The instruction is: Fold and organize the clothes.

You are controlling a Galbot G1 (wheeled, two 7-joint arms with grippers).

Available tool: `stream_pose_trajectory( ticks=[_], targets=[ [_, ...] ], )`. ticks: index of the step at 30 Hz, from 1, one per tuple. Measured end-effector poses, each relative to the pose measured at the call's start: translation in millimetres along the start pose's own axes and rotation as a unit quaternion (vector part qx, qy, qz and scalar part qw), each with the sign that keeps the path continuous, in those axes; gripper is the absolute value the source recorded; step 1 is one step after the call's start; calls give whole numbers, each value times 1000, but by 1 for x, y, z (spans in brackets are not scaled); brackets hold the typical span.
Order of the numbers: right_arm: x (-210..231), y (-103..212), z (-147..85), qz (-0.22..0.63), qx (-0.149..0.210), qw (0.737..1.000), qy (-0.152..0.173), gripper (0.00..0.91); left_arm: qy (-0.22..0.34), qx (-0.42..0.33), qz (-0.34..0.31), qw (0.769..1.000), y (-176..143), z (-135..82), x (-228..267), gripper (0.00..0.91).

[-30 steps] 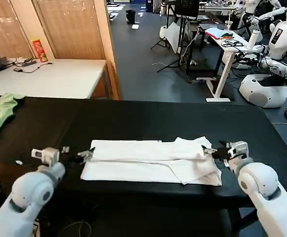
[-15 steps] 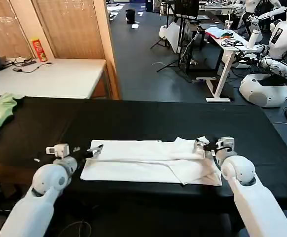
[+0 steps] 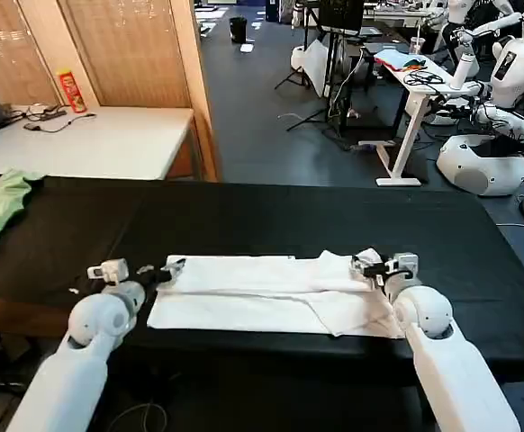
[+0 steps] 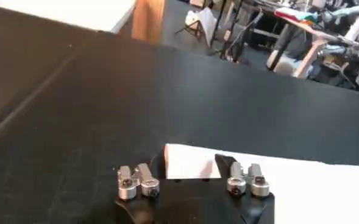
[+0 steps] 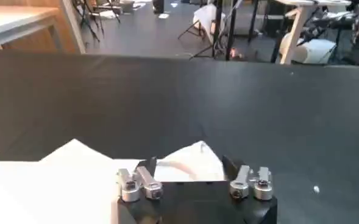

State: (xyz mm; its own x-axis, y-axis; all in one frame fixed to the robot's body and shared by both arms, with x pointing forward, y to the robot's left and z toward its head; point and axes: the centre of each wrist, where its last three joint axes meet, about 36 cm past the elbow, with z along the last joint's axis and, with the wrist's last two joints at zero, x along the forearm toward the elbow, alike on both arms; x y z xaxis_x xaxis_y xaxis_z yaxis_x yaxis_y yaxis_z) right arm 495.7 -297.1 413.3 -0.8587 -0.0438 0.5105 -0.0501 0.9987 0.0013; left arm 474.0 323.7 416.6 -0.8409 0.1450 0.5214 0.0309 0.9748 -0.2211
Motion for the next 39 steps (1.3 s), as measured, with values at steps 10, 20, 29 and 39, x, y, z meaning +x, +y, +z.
stream_pose_trajectory(
  ticks=[10,20,29,39],
  targets=[
    [-3,1,8,29,10,999,-35,244,-27,-49,-27,998,-4,10,-9,10],
    [16,-9,4,10,4,999,-39,878,-62,-74,-28,995,-9,5,-5,878],
    [69,-23,-9,-3,3,998,-61,878,-71,-72,-34,994,1,-1,22,878],
    [122,-20,-10,-16,-1,996,-93,878,-79,-48,-27,995,-14,37,73,878]
  ],
)
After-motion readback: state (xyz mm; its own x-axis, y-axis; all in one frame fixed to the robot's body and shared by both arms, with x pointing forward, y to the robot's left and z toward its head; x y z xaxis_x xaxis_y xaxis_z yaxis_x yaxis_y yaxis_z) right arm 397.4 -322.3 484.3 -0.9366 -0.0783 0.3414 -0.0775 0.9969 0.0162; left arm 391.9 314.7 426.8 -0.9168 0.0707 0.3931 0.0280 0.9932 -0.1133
